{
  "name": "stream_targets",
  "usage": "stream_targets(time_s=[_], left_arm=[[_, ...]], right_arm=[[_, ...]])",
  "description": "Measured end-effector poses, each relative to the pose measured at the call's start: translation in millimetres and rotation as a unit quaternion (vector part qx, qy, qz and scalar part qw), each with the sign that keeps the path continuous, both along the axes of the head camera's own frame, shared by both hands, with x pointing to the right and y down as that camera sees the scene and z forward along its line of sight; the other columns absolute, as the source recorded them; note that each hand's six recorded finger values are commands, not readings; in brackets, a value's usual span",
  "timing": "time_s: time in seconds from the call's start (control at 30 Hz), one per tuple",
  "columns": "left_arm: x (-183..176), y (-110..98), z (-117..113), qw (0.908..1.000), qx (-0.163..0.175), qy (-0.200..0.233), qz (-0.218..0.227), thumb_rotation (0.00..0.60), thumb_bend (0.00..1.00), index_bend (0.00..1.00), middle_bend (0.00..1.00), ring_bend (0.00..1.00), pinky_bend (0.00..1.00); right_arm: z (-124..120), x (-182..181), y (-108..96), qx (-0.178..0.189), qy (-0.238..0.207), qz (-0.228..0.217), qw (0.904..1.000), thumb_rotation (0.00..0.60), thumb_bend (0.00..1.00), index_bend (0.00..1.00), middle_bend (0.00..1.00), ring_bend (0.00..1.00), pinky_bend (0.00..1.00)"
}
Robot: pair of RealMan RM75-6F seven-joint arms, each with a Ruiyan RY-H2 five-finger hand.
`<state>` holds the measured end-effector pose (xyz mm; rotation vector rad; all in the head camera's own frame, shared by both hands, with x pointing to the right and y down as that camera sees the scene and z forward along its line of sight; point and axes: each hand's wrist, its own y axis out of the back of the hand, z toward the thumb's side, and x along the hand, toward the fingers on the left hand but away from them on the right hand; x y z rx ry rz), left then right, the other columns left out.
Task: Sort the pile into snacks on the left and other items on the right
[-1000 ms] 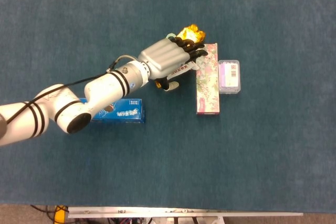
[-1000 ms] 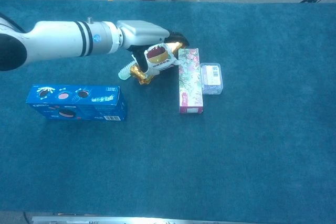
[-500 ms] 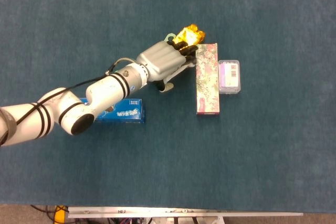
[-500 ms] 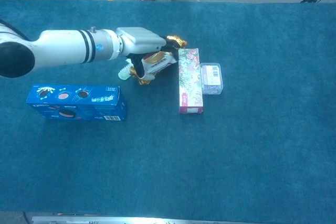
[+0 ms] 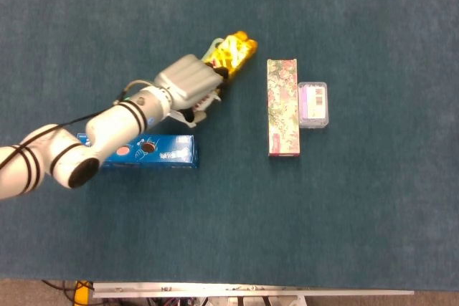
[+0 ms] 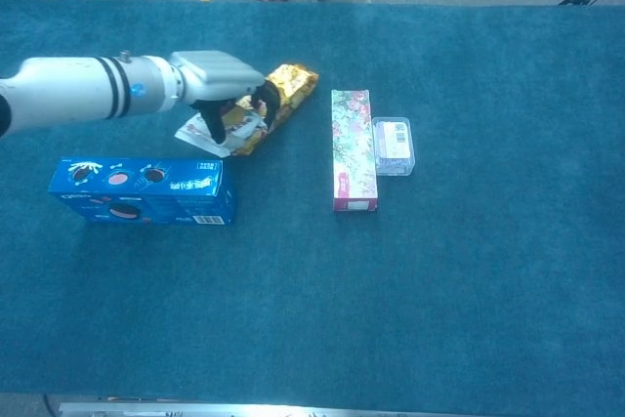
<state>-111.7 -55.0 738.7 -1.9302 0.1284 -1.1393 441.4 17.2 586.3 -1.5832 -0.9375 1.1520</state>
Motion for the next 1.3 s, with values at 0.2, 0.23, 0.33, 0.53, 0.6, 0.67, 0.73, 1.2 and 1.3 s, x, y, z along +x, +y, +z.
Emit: stream_targets(time_s=[0.2,0.23,0.33,0.53,0.6,0.67,0.73,1.2,1.3], left_arm=[[-38,-2,1,0.999,0.001,-0.044,-0.01,0.6,0.33,0.38,0.2,0.26,0.42],[-45,-2,0,0.9986,0.0,-0.05,-0.014,0.6,0.33,0.38,0.2,0.26,0.42],[-59,1,-3,0.9978,-0.004,-0.063,-0.022,0.6,0.33,0.38,0.2,0.26,0.42],[-75,9,-9,0.9964,-0.012,-0.081,-0.023,0.6,0.33,0.37,0.2,0.26,0.42],[-78,11,-10,0.996,-0.012,-0.086,-0.022,0.6,0.33,0.37,0.2,0.26,0.42],[-80,12,-11,0.9957,-0.013,-0.089,-0.023,0.6,0.33,0.37,0.2,0.26,0.42],[-80,13,-13,0.9956,-0.015,-0.089,-0.025,0.6,0.33,0.34,0.2,0.25,0.42],[-72,11,-46,0.9971,-0.01,-0.049,-0.058,0.6,0.33,0.0,0.0,0.0,0.19],[-72,5,-55,0.9965,0.007,-0.026,-0.079,0.6,0.33,0.0,0.0,0.0,0.19]], right_arm=[[0,-2,1,0.0,-0.002,-0.002,1.0,0.6,0.01,0.48,0.42,0.35,0.47],[0,-2,1,0.0,-0.002,-0.002,1.0,0.6,0.01,0.48,0.42,0.35,0.47],[0,-3,1,0.0,-0.003,-0.003,1.0,0.6,0.01,0.48,0.42,0.35,0.47],[-1,-6,1,0.001,-0.006,-0.006,1.0,0.6,0.01,0.48,0.42,0.35,0.47],[-1,-6,2,0.002,-0.007,-0.006,1.0,0.6,0.01,0.48,0.42,0.35,0.47],[-2,-5,2,0.003,-0.007,-0.005,1.0,0.6,0.01,0.48,0.42,0.35,0.47],[-3,-4,3,0.003,-0.007,-0.004,1.0,0.6,0.01,0.48,0.42,0.35,0.47],[-4,-4,0,0.006,-0.009,-0.008,0.9999,0.6,0.01,0.48,0.42,0.35,0.47],[-3,-7,-3,0.006,-0.01,-0.016,0.9998,0.6,0.01,0.48,0.42,0.35,0.47]])
